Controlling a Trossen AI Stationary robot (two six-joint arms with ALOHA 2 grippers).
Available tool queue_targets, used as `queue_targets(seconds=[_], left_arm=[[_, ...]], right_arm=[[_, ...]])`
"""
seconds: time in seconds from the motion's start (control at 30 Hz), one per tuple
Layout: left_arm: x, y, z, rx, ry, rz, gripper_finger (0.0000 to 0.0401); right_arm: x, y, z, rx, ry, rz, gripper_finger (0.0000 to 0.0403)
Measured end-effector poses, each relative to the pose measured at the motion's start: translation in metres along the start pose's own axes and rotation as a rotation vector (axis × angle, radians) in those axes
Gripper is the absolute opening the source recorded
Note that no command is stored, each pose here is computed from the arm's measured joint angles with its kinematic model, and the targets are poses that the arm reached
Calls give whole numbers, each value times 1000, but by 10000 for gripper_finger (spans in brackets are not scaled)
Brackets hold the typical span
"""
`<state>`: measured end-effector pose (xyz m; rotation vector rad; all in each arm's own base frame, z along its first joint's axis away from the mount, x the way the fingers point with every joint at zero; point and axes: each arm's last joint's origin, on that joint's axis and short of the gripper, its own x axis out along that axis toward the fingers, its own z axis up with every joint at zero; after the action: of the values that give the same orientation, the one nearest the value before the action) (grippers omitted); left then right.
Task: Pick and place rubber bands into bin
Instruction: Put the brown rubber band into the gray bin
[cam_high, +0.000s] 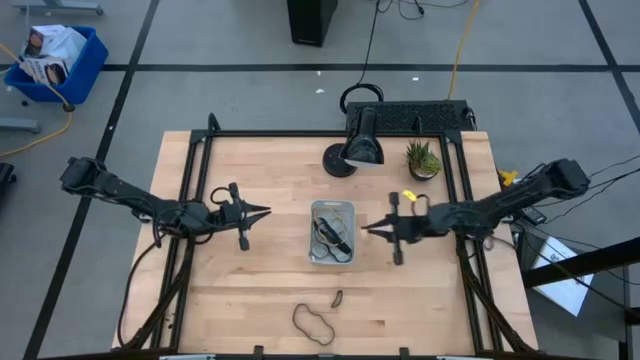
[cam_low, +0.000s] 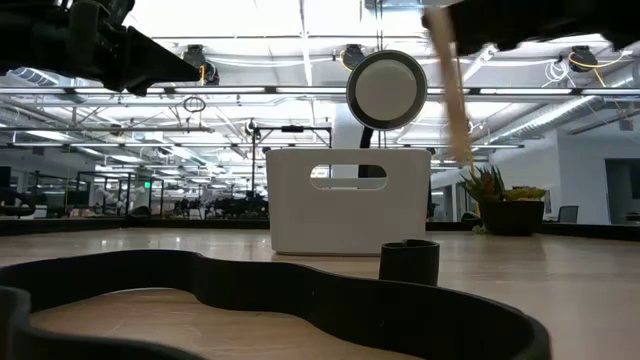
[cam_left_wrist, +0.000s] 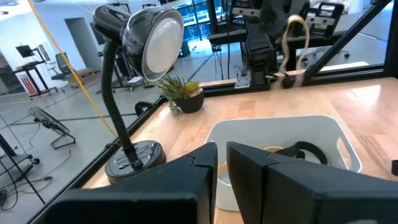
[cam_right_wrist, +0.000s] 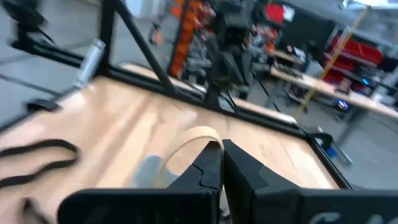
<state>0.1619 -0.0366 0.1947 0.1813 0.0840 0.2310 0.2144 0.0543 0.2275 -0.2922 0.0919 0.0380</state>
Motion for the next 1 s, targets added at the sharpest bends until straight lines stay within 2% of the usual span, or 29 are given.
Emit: queue_targets(seconds=[0.13, 0.37, 0.6, 0.7, 1.0], left_arm=[[0, 0, 0, 0, 0, 0, 44], [0, 0, 0, 0, 0, 0, 44], [0, 0, 0, 2, 2, -1, 44], [0, 0, 0, 2, 2, -1, 44], [0, 0, 0, 2, 3, -2, 44]], right_arm=[[31, -8, -2, -24, 87, -39, 1], [71, -12, -12, -12, 134, 86, 0], [93, -13, -33, 7, 215, 108, 0], [100, -15, -23, -12, 207, 108, 0], [113, -24, 28, -100, 242, 142, 0]])
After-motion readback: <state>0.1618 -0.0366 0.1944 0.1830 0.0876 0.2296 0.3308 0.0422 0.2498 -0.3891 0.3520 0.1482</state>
